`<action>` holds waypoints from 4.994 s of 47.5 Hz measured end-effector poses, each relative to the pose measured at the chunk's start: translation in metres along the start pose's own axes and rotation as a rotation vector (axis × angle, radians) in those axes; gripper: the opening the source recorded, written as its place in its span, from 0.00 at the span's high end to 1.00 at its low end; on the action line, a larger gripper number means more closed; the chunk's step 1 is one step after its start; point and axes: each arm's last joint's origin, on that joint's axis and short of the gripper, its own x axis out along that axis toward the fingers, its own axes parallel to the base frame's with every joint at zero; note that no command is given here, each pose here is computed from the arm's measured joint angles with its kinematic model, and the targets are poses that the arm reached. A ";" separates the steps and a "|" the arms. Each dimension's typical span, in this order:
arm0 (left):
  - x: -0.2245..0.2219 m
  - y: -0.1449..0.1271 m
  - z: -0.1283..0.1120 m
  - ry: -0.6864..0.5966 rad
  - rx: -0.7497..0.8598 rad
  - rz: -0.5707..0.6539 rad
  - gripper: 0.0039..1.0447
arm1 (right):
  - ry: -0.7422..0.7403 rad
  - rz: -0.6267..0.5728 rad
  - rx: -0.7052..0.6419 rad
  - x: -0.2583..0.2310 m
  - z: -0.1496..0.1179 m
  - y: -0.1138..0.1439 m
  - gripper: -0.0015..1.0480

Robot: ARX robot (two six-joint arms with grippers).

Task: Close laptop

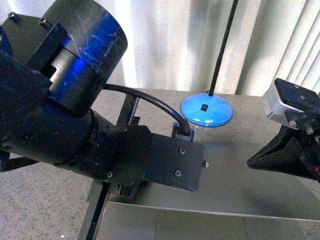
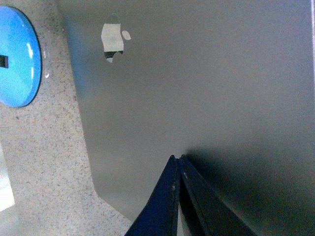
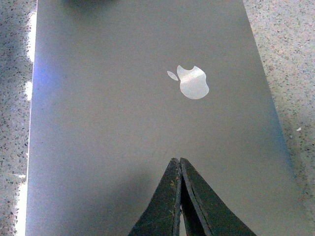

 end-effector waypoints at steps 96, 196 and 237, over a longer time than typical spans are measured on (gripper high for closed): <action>-0.161 -0.004 -0.052 -0.288 -0.985 0.838 0.97 | -0.438 -1.146 0.422 -0.096 0.041 0.056 0.97; -0.191 -0.173 -0.052 -0.384 -1.344 1.169 0.97 | -0.544 -1.267 0.590 -0.100 0.005 0.220 0.97; -0.191 -0.173 -0.052 -0.385 -1.344 1.170 0.06 | -0.545 -1.267 0.590 -0.101 0.005 0.220 0.07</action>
